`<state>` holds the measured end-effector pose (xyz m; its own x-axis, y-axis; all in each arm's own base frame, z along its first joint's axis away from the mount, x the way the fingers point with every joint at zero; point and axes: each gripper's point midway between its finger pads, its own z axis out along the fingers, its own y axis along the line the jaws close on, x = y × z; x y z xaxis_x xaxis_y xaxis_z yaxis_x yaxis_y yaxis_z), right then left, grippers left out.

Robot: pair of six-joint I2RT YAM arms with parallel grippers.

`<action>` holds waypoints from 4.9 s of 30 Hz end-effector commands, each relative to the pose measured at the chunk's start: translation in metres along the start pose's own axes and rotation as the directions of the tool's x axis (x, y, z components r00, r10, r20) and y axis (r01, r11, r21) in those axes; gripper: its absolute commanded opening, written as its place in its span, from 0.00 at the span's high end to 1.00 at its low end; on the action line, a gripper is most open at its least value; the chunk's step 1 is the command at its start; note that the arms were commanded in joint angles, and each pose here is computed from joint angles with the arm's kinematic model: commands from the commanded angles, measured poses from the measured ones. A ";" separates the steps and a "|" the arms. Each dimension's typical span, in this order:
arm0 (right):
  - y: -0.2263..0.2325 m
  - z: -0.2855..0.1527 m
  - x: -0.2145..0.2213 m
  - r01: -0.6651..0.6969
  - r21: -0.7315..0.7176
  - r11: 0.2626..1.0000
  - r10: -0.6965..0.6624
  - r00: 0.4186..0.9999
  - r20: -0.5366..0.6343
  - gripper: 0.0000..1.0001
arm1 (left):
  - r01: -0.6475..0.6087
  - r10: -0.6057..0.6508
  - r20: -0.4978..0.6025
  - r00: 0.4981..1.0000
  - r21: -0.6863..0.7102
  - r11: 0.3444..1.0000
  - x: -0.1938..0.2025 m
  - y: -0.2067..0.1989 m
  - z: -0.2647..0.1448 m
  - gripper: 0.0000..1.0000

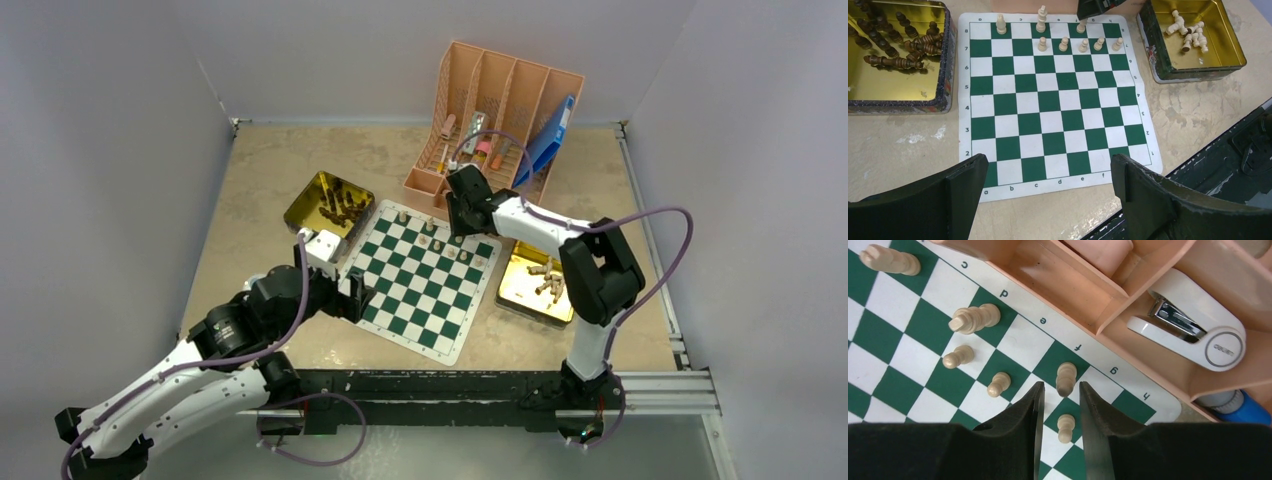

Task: Set up the chess pieces on the board
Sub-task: Place the chess piece on the chessboard, then pick up the chess piece from the storage box.

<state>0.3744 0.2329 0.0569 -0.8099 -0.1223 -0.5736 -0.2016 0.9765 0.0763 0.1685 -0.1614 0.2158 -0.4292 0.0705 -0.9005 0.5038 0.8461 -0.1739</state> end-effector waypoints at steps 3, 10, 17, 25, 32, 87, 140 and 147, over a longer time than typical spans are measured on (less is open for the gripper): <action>-0.004 -0.043 -0.026 -0.051 0.002 0.999 0.050 0.995 0.090 0.66 | 0.030 -0.030 0.050 0.998 0.001 1.000 -0.020 -0.003 -0.002 0.07; -0.042 -0.068 -0.028 -0.150 0.148 0.978 0.129 0.981 0.145 0.67 | 0.029 -0.030 0.049 0.998 0.016 0.999 -0.019 -0.006 -0.002 0.07; -0.081 -0.083 -0.014 -0.310 0.197 0.930 0.274 0.943 0.189 0.67 | 0.030 -0.031 0.047 0.998 0.021 0.999 -0.019 -0.007 -0.002 0.07; -0.129 -0.114 0.007 -0.595 0.349 0.723 0.478 0.797 0.368 0.67 | 0.031 -0.033 0.052 0.998 0.029 0.999 -0.020 -0.008 -0.004 0.07; -0.163 -0.129 0.027 -0.783 0.356 0.511 0.615 0.622 0.485 0.68 | 0.032 -0.034 0.056 0.998 0.038 0.999 -0.020 -0.009 -0.005 0.07; -0.169 -0.055 0.110 -0.951 0.288 0.114 0.878 0.232 0.419 0.63 | 0.039 -0.040 0.025 0.999 0.038 0.999 -0.013 -0.011 -0.002 0.08; -0.024 -0.181 -0.020 -0.247 -0.570 0.784 0.450 0.858 0.247 0.84 | -0.764 0.513 0.571 0.641 0.540 0.353 -0.010 -0.133 0.000 0.24; 0.022 -0.208 0.009 -0.022 -0.765 0.644 0.296 0.929 0.223 0.90 | -0.894 0.532 0.719 0.446 0.380 0.236 -0.030 -0.141 0.005 0.25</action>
<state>0.2788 0.1838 0.1896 -0.7130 0.3665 -0.5977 -0.2374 0.6759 0.6977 0.1175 -0.2726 0.2363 0.3891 0.2414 -0.8890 0.9166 -0.0054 0.3997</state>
